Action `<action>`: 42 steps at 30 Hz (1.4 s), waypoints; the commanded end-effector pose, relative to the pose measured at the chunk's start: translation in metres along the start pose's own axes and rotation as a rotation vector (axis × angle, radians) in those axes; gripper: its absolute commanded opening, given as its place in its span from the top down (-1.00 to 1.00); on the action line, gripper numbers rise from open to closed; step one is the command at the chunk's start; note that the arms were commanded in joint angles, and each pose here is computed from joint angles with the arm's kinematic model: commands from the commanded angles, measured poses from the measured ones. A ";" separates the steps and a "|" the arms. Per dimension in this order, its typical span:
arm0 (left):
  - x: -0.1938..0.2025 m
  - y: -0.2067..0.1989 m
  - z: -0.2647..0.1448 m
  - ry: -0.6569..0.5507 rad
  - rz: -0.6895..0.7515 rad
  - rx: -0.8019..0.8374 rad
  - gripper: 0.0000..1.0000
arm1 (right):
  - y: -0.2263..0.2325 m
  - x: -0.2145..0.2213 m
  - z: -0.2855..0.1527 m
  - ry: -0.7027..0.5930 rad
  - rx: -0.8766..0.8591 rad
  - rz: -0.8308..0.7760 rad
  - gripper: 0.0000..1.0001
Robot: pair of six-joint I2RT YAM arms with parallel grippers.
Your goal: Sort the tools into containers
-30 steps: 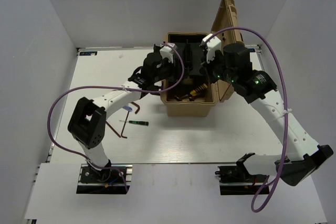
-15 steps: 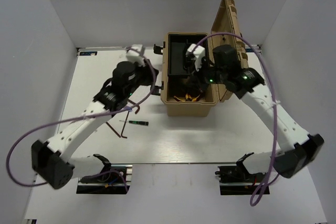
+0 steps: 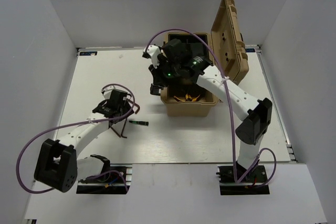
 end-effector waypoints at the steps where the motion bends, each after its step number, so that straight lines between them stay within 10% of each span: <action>1: -0.021 -0.007 0.008 -0.037 -0.098 -0.014 -0.28 | -0.002 -0.011 0.009 -0.005 0.041 0.017 0.69; 8: -0.046 -0.014 0.033 -0.036 -0.159 -0.040 0.01 | -0.002 0.004 0.028 0.045 0.023 0.031 0.72; 36: -0.038 -0.007 0.090 0.123 -0.180 -0.209 -0.05 | 0.005 0.021 -0.001 0.011 0.042 0.036 0.74; 42: -0.035 -0.003 0.090 0.123 -0.182 -0.234 0.36 | 0.009 0.019 -0.013 -0.020 0.044 0.031 0.74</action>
Point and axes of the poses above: each gripper's point midway between its finger pads, its own z axis out along the fingers, its own y axis along the line the jaws close on, x = y × z, the point moved 6 cm from there along -z, back along the fingers, and after that the axes turned 3 degrees about z, right-handed, at the moved point
